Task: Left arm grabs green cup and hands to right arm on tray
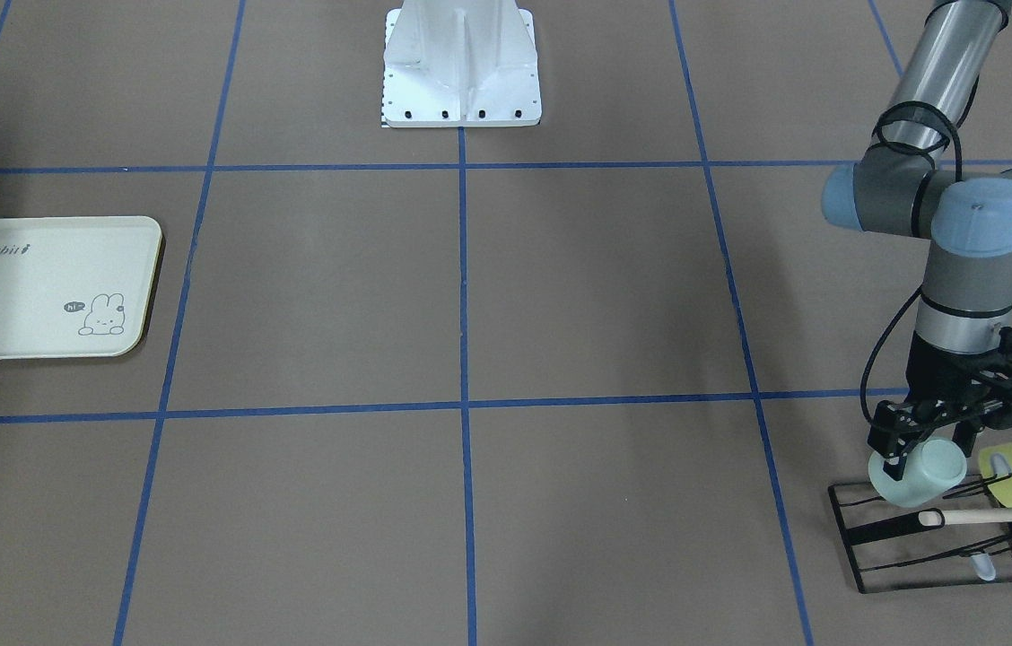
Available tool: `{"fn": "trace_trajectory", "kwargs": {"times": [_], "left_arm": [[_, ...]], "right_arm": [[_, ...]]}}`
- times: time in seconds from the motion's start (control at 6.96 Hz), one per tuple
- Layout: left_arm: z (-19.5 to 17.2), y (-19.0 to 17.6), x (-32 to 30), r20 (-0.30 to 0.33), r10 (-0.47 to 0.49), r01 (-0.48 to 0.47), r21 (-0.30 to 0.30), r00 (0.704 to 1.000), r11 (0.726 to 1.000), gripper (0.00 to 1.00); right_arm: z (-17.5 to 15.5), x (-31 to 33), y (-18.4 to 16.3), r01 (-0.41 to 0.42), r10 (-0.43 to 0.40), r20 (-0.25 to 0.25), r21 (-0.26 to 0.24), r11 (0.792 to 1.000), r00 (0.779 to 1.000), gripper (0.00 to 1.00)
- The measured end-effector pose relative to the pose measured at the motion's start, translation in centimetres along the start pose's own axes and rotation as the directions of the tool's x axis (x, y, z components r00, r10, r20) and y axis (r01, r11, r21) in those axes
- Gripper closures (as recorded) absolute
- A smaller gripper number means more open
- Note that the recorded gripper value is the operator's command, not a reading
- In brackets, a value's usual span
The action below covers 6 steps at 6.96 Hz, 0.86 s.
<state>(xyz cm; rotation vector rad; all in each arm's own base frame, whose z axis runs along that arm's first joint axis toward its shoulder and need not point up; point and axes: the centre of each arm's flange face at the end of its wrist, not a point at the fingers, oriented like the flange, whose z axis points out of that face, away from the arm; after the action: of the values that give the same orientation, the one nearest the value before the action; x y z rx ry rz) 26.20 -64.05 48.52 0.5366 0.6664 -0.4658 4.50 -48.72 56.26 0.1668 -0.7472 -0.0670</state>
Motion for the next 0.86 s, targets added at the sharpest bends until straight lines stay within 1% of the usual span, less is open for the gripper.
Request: {"fn": "trace_trajectory", "kwargs": {"times": [0.14,0.29,0.43,0.57,0.72,0.86], "left_arm": [[-0.1,-0.4,-0.2,0.001,0.008,-0.008,0.005,1.000,1.000,0.14],[-0.2,-0.7,-0.2,0.002,0.012,-0.012,0.008,1.000,1.000,0.22],[-0.2,-0.8,-0.2,0.001,0.012,-0.012,0.011,1.000,1.000,0.43],[-0.3,-1.0,-0.1,-0.001,0.011,-0.011,0.012,1.000,1.000,0.67],[-0.4,-1.1,0.1,-0.004,0.009,-0.009,0.014,1.000,1.000,0.77],[-0.8,-1.5,0.1,-0.009,0.006,-0.005,0.019,1.000,1.000,0.80]], "right_arm": [[0.0,0.0,0.0,0.000,0.000,0.000,0.000,1.000,1.000,0.01],[0.0,0.0,0.0,-0.001,0.001,0.000,-0.001,1.000,1.000,0.01],[0.1,0.1,0.1,-0.002,0.002,0.000,-0.003,1.000,1.000,0.01],[0.2,0.1,0.1,-0.002,0.002,0.000,-0.003,1.000,1.000,0.01],[0.1,0.0,-0.1,0.001,-0.001,0.000,-0.001,1.000,1.000,0.01],[0.0,-0.1,-0.2,0.003,-0.003,-0.001,0.001,1.000,1.000,0.01]]}}
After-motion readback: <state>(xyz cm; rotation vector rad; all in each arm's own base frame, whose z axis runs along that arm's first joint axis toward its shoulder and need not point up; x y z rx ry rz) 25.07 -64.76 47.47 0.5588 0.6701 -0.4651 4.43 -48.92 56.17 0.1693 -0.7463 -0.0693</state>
